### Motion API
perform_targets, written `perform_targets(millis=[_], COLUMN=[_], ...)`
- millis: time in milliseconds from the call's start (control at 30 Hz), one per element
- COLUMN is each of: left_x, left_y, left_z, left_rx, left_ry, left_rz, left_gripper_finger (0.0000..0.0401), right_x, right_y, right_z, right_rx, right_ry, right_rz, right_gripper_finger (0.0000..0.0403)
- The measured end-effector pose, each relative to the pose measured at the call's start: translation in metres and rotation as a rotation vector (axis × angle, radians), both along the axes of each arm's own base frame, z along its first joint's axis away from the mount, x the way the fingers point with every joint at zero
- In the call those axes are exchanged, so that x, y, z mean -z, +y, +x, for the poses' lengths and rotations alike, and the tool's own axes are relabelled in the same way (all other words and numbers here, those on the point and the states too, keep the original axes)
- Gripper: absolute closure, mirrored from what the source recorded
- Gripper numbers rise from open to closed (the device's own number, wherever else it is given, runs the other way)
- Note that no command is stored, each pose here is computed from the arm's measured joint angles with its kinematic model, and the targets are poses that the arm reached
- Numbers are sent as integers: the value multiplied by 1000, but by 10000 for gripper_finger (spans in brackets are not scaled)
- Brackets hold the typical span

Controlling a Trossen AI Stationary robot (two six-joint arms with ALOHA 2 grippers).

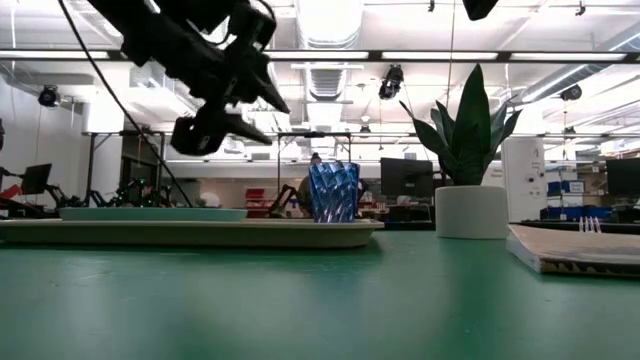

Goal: Pick and place plate/cup/fork/spoon on tray
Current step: Put the orange spoon on the gray serving tray

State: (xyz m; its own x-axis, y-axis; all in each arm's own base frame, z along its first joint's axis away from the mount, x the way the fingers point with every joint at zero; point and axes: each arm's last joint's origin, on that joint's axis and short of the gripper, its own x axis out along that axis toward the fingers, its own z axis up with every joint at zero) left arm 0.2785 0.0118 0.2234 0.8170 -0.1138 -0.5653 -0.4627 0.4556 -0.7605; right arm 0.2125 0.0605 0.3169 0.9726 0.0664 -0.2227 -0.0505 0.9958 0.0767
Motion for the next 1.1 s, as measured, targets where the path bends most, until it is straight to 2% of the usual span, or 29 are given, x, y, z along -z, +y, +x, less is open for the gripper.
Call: perform_targets(millis=[200,267,400,533,800,1100], left_x=[-5,-2,5,22,60,76], left_y=[-11,-14,-24,-23,-22,-18], left_z=[20,29,44,53,64,70], left_rx=[78,143,364,448,518,431], left_ry=[-7,15,56,149,258,338], left_rz=[141,229,470,652,745,839], left_gripper_finger=[257,268,286,300,330,347], right_x=[0,0,0,0,0,0], right_y=[0,0,0,0,0,0], right_z=[0,0,0,0,0,0], right_rx=[1,1,-1,-1,-1,0], right_ry=[-2,-2,-3,-2,-2,-1], right_rz=[-4,-6,-17,-18,-16,-15], right_gripper_finger=[280,280,280,280,280,280])
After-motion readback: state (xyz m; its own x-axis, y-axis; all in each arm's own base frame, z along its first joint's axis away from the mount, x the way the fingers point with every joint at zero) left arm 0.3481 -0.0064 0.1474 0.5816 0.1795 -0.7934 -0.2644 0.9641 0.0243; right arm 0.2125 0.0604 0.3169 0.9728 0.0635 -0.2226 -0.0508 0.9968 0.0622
